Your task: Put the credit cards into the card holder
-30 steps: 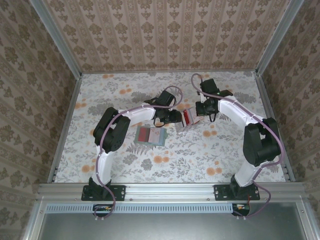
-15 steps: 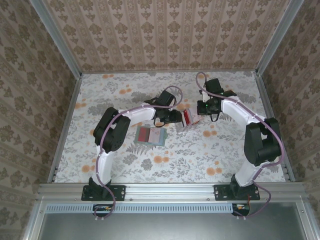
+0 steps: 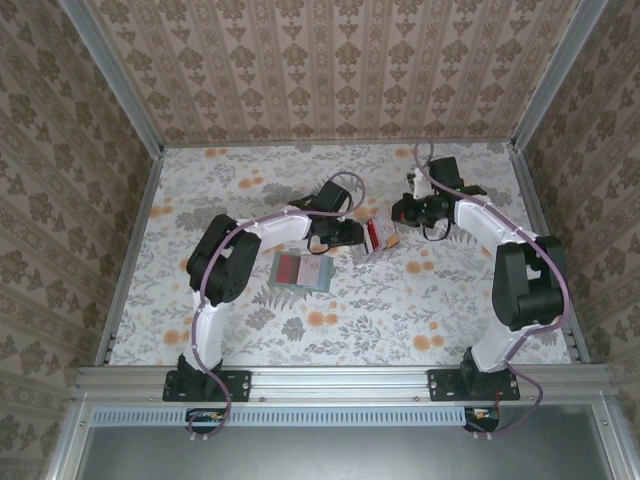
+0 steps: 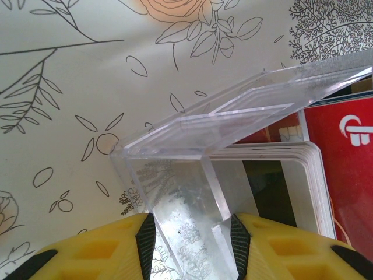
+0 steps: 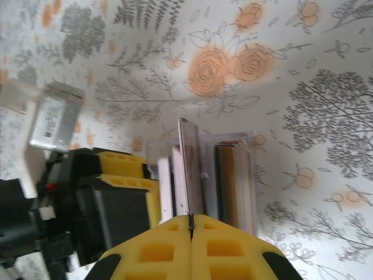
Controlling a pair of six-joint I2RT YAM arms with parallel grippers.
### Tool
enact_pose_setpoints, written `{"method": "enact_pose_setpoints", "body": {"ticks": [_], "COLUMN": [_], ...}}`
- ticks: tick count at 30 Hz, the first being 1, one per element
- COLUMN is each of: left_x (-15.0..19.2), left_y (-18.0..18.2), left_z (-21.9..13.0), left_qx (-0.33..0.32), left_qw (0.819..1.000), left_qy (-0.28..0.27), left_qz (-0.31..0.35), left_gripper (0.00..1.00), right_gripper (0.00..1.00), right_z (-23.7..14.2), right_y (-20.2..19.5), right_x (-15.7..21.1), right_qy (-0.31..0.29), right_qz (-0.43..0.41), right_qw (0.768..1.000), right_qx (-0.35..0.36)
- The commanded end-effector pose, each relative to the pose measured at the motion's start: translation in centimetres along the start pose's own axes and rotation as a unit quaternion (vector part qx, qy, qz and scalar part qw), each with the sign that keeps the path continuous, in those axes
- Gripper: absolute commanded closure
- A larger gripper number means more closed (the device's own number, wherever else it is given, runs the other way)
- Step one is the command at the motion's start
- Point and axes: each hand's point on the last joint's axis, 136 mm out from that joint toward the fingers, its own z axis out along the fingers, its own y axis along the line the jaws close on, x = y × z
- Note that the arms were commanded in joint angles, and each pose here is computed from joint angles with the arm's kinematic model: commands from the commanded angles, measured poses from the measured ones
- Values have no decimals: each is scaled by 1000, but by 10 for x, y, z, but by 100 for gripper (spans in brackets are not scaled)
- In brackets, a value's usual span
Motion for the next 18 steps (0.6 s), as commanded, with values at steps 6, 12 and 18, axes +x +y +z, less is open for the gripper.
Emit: {"method": "enact_pose_setpoints", "body": {"ticks": [6,12,18], "left_x": [28,29,28], "left_y": [29,30,28], "left_z": [21,21,21], "left_qx": [-43,-44,-43], "left_qw": [997,997,997], "left_qy": [52,53,53], "left_qz": [-24,-23,-22], "left_gripper": [58,58,58], "right_gripper": [100,100,100], "right_z": [-9,-10,-17], "right_y": [13,10,-7], "right_x": [-4,-5,-4], "right_qy": [-5,-8,-7], "right_qz": [23,37,17], "right_qw": [998,997,1000], "right_qx": [-61,-70,-6]}}
